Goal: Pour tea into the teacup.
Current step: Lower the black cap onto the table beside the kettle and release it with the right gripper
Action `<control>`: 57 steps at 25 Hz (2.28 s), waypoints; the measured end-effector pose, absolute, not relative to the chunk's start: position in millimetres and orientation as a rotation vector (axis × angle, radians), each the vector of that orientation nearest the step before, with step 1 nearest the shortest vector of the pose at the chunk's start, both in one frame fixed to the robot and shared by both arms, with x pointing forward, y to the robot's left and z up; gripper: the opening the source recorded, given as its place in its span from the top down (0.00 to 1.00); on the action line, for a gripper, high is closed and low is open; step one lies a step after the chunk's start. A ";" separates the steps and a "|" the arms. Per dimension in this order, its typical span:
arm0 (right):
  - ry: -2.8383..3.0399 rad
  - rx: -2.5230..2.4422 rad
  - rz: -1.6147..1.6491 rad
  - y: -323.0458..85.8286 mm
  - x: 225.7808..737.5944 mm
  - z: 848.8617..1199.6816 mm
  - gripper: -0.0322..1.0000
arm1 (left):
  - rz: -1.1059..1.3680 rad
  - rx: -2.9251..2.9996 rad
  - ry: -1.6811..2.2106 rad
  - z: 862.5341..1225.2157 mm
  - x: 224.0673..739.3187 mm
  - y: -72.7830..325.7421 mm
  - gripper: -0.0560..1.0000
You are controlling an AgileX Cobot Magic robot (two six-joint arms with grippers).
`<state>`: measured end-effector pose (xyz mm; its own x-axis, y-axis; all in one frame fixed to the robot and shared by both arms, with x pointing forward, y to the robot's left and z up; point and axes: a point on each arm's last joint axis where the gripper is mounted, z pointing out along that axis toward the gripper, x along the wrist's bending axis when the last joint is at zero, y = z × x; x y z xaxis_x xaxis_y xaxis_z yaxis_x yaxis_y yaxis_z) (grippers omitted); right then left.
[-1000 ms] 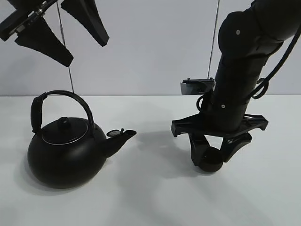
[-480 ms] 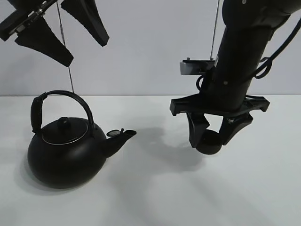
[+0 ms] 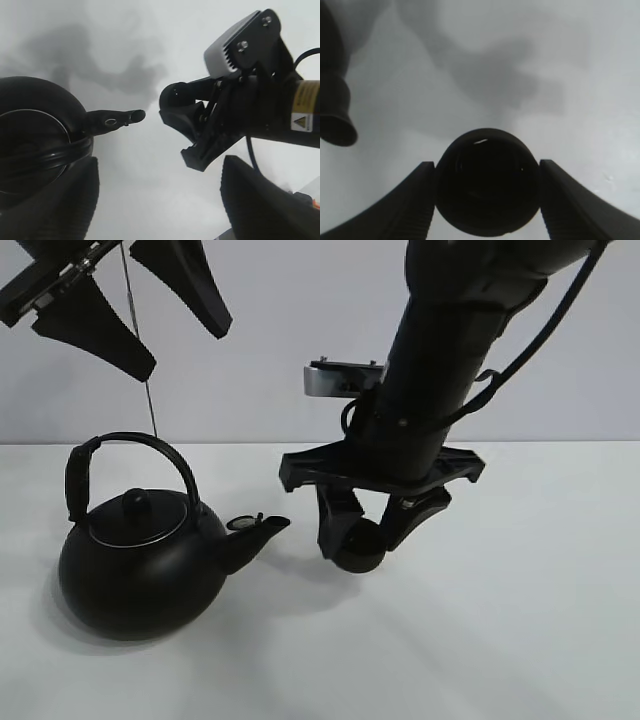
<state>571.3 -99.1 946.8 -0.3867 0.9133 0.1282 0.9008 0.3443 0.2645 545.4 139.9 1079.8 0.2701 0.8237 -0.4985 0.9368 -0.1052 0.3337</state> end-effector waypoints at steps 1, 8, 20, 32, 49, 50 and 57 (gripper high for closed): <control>2.548 1.702 0.465 -93.6 570.3 942.9 0.58 | -0.248 1.956 1.583 1079.8 545.4 139.9 0.47; 2.555 1.712 0.458 -82.1 572.7 915.2 0.58 | -0.248 1.956 1.583 1079.8 545.4 139.9 0.47; 2.526 1.713 0.504 -78.7 578.1 903.9 0.58 | -0.248 1.956 1.583 1079.8 545.4 139.9 0.47; 2.527 1.714 0.503 -78.5 578.3 903.9 0.55 | -0.248 1.956 1.583 1079.8 545.4 139.9 0.47; 2.520 1.728 0.551 -79.7 573.1 930.0 0.49 | -0.248 1.956 1.583 1079.8 545.4 139.9 0.47; 2.518 1.726 0.559 -80.5 572.4 934.9 0.49 | -0.248 1.956 1.583 1079.8 545.4 139.9 0.47; 2.494 1.752 0.572 -94.1 572.1 957.5 0.49 | -0.248 1.956 1.583 1079.8 545.4 139.9 0.47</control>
<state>572.1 -94.1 957.5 -0.3610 0.9159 0.1754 0.9008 0.2938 0.3198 545.4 139.9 1079.8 0.2701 0.8237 -0.4985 0.9368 -0.1052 0.3337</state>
